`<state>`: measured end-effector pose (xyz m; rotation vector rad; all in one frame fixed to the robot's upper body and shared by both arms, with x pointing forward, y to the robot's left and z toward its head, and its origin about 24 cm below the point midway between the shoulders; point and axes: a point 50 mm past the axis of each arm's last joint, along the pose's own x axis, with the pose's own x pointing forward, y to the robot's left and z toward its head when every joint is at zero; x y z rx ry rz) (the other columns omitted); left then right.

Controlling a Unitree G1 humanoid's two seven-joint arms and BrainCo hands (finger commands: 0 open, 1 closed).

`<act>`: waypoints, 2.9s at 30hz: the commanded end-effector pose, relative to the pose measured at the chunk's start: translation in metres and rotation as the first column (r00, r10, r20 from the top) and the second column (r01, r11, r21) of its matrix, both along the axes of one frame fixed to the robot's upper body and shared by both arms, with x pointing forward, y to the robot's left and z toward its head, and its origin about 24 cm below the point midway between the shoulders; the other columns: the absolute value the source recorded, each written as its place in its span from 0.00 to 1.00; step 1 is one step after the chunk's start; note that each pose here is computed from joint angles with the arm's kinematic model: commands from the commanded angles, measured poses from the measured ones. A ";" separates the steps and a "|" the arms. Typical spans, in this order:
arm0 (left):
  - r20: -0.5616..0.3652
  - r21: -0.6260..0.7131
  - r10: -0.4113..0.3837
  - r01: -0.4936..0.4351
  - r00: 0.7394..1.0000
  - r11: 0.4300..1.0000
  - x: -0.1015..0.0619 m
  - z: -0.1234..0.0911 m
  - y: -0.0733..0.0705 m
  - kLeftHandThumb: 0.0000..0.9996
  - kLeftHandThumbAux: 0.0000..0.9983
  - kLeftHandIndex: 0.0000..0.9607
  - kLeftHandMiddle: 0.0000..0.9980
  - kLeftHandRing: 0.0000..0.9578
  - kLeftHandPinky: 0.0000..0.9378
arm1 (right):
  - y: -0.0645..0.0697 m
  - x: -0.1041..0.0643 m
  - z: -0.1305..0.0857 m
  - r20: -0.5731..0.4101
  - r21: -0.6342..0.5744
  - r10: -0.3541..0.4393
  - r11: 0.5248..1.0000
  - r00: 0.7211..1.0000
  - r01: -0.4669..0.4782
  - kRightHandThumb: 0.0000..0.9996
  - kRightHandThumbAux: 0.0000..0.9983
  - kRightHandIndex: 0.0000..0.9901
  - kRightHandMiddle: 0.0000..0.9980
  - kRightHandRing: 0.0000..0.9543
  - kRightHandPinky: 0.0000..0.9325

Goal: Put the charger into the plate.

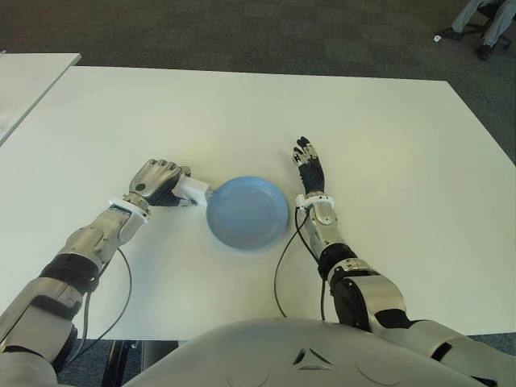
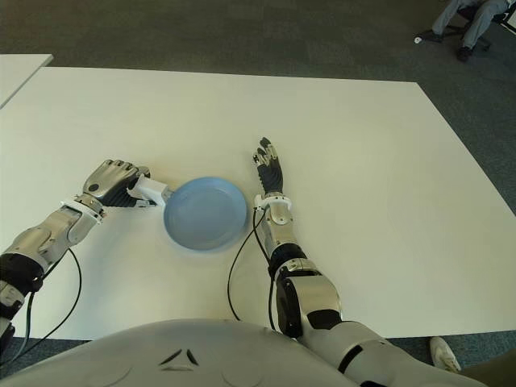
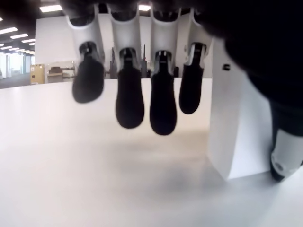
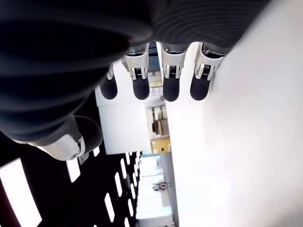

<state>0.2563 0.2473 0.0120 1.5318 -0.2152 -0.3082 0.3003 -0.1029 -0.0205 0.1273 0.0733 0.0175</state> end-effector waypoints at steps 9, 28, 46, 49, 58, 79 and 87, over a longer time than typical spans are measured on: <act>-0.033 -0.012 -0.001 0.001 0.999 1.000 -0.006 -0.009 0.004 0.75 0.70 0.46 0.85 0.88 0.88 | 0.008 -0.012 -0.019 -0.120 0.030 0.003 1.000 0.993 0.000 0.00 0.52 0.06 0.13 0.11 0.13; -0.011 -0.008 -0.012 0.012 1.000 1.000 -0.009 -0.007 0.006 0.75 0.70 0.46 0.86 0.89 0.90 | 0.008 -0.011 -0.019 -0.122 0.035 0.017 0.999 0.992 -0.013 0.00 0.51 0.06 0.16 0.14 0.15; 0.027 0.055 -0.054 0.053 0.998 0.997 -0.008 0.002 0.001 0.75 0.70 0.46 0.85 0.88 0.82 | 0.009 -0.011 -0.020 -0.125 0.012 0.020 1.000 0.992 -0.018 0.00 0.51 0.06 0.15 0.15 0.14; 0.031 0.058 -0.049 0.048 0.998 0.997 -0.007 0.004 0.000 0.75 0.70 0.46 0.85 0.87 0.81 | 0.009 -0.011 -0.020 -0.125 0.011 0.020 1.000 0.992 -0.019 0.00 0.51 0.06 0.16 0.15 0.15; 0.063 0.032 -0.050 0.048 0.997 0.998 -0.006 0.010 -0.001 0.75 0.70 0.46 0.85 0.87 0.83 | 0.009 -0.011 -0.020 -0.129 0.012 0.025 1.000 0.991 -0.024 0.00 0.52 0.06 0.17 0.17 0.16; 0.217 -0.086 -0.001 0.020 0.976 0.996 0.011 0.063 -0.009 0.75 0.70 0.46 0.88 0.90 0.88 | 0.008 -0.010 -0.020 -0.128 0.008 0.032 0.999 0.991 -0.032 0.00 0.52 0.07 0.19 0.19 0.17; 0.222 -0.112 0.013 0.012 0.975 0.994 0.012 0.069 -0.010 0.75 0.70 0.46 0.88 0.90 0.87 | 0.009 -0.010 -0.020 -0.137 0.016 0.037 0.999 0.990 -0.035 0.00 0.51 0.06 0.20 0.19 0.19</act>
